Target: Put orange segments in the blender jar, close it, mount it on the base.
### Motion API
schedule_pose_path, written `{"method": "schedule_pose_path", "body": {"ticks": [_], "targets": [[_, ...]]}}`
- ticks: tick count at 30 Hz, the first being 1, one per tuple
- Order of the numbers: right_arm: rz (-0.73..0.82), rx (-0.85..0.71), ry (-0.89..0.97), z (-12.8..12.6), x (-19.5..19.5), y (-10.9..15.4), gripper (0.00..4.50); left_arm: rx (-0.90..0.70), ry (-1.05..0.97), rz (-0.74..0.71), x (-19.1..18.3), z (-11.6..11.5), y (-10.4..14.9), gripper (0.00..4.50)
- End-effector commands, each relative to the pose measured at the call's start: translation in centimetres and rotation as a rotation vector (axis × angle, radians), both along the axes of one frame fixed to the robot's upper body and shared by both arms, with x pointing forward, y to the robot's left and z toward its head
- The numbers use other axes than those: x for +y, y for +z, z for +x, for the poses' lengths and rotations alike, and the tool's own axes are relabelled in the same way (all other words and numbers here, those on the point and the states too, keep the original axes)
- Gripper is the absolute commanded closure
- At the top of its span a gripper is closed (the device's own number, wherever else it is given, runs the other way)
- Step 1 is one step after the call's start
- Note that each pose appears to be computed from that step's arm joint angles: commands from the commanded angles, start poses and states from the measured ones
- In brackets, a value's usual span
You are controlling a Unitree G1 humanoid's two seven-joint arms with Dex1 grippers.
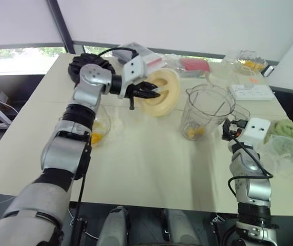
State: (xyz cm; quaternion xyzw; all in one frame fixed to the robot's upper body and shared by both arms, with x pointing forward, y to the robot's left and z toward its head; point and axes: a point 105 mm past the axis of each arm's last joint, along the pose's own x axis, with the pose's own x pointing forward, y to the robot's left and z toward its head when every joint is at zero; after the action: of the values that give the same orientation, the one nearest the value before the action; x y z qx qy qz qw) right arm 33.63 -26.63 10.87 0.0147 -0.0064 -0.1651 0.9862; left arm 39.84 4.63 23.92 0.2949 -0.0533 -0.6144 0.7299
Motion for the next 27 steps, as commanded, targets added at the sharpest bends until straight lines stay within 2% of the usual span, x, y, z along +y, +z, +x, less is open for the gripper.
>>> {"method": "schedule_pose_path", "body": {"ticks": [1,11,17,21,27], "targets": [[-0.016,-0.063,0.000,0.1,0.1,1.5,2.99,-0.056,-0.016,-0.029,-0.1,-0.4,1.9,4.27],[0.037,-0.146,0.036,-0.3,1.3,3.8,2.99,-0.070,-0.039,-0.049,-0.5,-0.3,4.5,4.27],[0.118,-0.213,0.076,-1.0,3.4,6.0,2.99,-0.039,-0.106,-0.061,-1.7,-0.9,7.4,4.27],[0.148,-0.230,0.134,-1.4,5.2,6.8,2.99,-0.044,-0.151,-0.019,-2.6,-1.4,8.3,4.27],[0.083,-0.210,0.234,-1.7,8.0,6.9,2.99,-0.027,-0.196,0.012,-4.7,-2.1,9.5,4.27]]}}
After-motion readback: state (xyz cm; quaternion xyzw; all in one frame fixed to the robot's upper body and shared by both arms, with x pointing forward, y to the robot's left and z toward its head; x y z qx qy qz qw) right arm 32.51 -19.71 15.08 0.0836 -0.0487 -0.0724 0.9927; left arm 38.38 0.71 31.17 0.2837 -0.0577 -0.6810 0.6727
